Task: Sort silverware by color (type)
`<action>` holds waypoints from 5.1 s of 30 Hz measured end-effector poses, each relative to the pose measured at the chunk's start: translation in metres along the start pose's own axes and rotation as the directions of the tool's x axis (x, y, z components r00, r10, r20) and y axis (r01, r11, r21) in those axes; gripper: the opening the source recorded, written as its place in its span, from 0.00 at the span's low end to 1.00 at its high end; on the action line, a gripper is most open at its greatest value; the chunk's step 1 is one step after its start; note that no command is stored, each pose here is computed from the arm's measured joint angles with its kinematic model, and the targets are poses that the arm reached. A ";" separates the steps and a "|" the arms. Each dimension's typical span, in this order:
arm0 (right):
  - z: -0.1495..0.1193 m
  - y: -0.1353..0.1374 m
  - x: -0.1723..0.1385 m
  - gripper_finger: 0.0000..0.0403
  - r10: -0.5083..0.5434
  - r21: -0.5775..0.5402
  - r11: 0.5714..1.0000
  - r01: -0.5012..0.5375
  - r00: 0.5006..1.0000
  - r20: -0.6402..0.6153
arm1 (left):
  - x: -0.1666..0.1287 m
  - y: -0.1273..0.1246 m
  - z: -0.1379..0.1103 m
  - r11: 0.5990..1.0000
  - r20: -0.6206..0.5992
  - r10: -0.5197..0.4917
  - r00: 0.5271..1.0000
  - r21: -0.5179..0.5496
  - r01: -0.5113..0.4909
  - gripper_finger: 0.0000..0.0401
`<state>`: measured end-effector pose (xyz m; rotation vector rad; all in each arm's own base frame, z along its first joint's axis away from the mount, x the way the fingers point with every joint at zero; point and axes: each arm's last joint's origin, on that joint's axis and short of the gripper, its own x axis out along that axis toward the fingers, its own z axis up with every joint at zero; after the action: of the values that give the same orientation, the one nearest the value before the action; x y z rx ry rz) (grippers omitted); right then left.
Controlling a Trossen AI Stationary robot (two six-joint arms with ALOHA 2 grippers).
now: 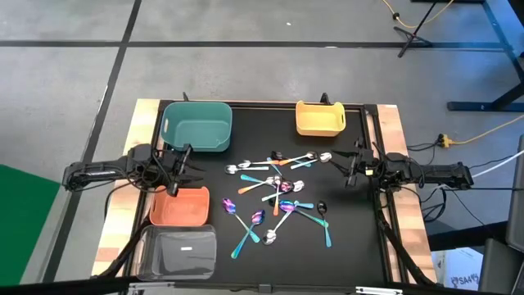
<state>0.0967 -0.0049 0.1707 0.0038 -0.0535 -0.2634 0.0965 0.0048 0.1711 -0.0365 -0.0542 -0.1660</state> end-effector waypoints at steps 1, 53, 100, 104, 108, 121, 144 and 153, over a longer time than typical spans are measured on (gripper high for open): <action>0.000 0.000 0.000 0.43 0.000 0.000 1.000 0.000 1.000 0.000 | 0.000 0.000 0.000 1.000 0.000 0.001 1.000 0.000 -0.001 0.32; 0.000 0.000 0.000 0.43 0.000 0.000 1.000 0.000 1.000 0.000 | -0.002 0.009 0.009 0.921 0.103 0.324 0.940 -0.260 -0.289 0.51; 0.000 0.000 0.000 0.43 0.000 0.000 1.000 0.000 1.000 0.000 | 0.221 0.057 0.138 0.907 -0.417 0.371 0.830 -0.031 -0.421 0.52; 0.000 0.000 0.000 0.43 0.000 0.000 1.000 0.000 1.000 0.000 | 0.236 0.061 0.128 0.914 -0.486 0.354 0.799 -0.001 -0.406 0.52; 0.000 0.000 0.000 0.43 0.000 0.000 1.000 0.000 1.000 0.000 | 0.248 0.064 0.108 0.925 -0.560 0.314 0.767 -0.003 -0.381 0.52; 0.000 0.000 0.000 0.43 0.000 0.000 1.000 0.000 1.000 0.000 | 0.261 0.071 0.041 0.934 -0.777 0.276 0.566 0.077 -0.349 0.52; 0.000 0.000 0.000 0.43 0.001 0.000 1.000 -0.001 1.000 0.000 | 0.263 0.077 -0.018 0.938 -0.904 0.260 0.341 0.153 -0.310 0.52; 0.000 0.000 0.000 0.43 0.000 0.000 1.000 0.000 1.000 0.000 | 0.260 0.080 -0.025 0.932 -0.915 0.266 0.304 0.164 -0.324 0.52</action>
<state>0.0968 -0.0049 0.1707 0.0042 -0.0534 -0.2629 0.3675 0.0399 0.1585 0.0026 1.1488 0.2209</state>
